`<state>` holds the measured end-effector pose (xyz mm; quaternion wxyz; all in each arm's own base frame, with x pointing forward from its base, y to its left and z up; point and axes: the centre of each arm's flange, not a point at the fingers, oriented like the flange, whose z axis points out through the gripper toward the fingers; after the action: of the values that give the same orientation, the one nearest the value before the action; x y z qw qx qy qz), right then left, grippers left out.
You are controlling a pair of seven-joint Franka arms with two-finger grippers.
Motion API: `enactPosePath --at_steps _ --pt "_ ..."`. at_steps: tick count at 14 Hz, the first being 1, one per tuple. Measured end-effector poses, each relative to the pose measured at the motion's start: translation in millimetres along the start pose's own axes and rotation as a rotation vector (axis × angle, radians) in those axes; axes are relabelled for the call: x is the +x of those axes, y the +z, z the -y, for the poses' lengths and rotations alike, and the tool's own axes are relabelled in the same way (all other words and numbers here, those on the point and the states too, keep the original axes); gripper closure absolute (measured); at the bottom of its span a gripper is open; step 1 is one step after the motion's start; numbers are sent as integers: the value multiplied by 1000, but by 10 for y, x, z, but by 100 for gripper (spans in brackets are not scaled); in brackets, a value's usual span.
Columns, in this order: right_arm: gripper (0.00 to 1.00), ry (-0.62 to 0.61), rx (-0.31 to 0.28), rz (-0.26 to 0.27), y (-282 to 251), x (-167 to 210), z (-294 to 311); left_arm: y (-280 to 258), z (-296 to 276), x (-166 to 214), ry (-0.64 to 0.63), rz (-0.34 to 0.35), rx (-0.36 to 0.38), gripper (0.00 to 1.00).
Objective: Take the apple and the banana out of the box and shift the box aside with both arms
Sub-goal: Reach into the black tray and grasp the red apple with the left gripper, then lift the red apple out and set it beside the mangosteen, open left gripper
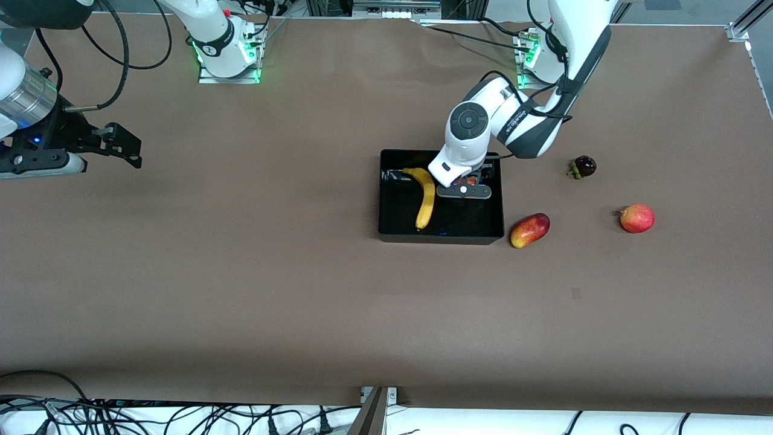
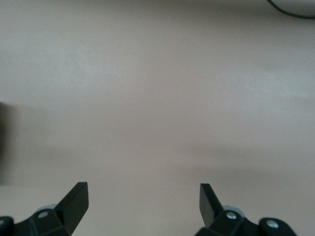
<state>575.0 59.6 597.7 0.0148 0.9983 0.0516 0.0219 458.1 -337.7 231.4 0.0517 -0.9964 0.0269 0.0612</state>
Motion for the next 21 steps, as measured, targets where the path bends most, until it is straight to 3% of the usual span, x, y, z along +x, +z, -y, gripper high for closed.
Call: enactPosePath --at_steps 3,6,8,10,11,13,17,21 --pt "0 0 0 0 0 0 0 236 13 -42 2 -1 -22 0" --pt "0 0 0 0 0 0 0 347 13 -49 31 -12 3 0" --pt "0 0 0 0 0 0 0 394 9 -52 35 -10 6 4" --pt "0 0 0 0 0 0 0 399 9 -47 35 -11 4 25" --pt "0 0 0 0 0 0 0 382 17 -30 33 -14 3 30" --pt "0 0 0 0 0 0 0 312 87 60 24 -25 -1 30" --pt "0 0 0 0 0 0 0 -503 351 458 42 33 81 30" --pt "0 0 0 0 0 0 -1 -1284 916 772 148 131 102 30"
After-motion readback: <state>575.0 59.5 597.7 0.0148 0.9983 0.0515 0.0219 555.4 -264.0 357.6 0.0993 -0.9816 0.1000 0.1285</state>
